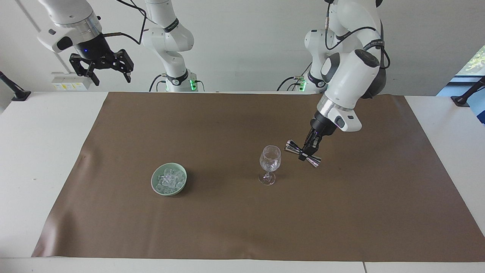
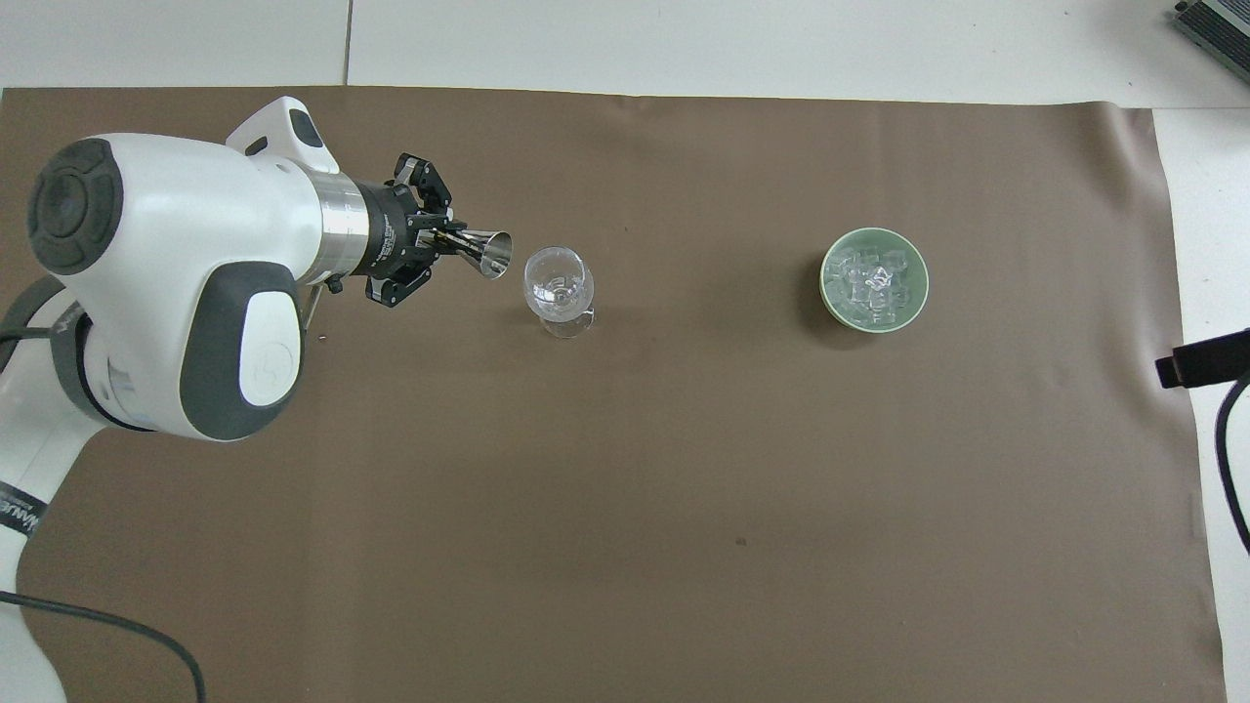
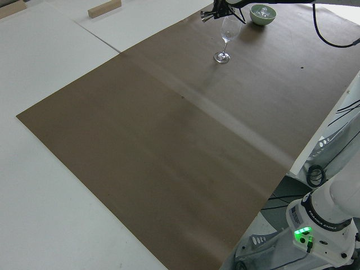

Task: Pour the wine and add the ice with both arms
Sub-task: 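Turn the silver cup upright and draw it back from the glass, then hold the cup with the left gripper while the right gripper grasps the bowl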

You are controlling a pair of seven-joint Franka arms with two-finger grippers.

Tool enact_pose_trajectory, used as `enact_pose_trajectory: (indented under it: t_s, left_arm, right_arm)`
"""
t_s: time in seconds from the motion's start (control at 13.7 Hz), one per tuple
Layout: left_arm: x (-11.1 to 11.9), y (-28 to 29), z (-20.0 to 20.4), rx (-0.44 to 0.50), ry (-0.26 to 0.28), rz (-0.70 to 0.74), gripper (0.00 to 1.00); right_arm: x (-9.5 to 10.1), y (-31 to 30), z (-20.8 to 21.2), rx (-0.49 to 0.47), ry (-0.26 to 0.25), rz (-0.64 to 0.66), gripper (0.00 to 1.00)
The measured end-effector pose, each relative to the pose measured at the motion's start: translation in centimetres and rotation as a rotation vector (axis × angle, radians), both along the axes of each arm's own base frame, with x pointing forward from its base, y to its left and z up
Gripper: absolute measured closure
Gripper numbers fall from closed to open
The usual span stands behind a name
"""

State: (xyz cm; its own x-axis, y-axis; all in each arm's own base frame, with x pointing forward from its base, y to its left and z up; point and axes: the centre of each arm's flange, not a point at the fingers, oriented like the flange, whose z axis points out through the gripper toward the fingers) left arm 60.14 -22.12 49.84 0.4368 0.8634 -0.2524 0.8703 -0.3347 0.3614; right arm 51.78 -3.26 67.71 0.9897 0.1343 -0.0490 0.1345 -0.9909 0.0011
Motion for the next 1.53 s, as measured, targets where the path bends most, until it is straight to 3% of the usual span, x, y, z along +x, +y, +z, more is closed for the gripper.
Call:
enact_pose_trajectory:
  t_s: [0.51,0.8,1.39,1.53]
  left_arm:
    - [0.7,6.0,-1.2,-0.197,0.213,0.115,0.78]
    - [0.8,9.5,-2.5,-0.333,0.306,0.108,0.78]
    - [2.0,16.7,-7.9,-0.477,0.402,0.105,0.78]
    - [2.2,18.6,-9.2,-0.505,0.418,0.124,0.78]
  right_arm:
    - [0.0,0.0,0.0,0.000,0.000,0.000,0.00]
    - [0.0,0.0,0.0,0.000,0.000,0.000,0.00]
    - [0.1,0.0,0.0,0.000,-0.004,-0.001,0.00]
    - [0.8,0.1,-0.3,-0.003,-0.057,0.003,0.00]
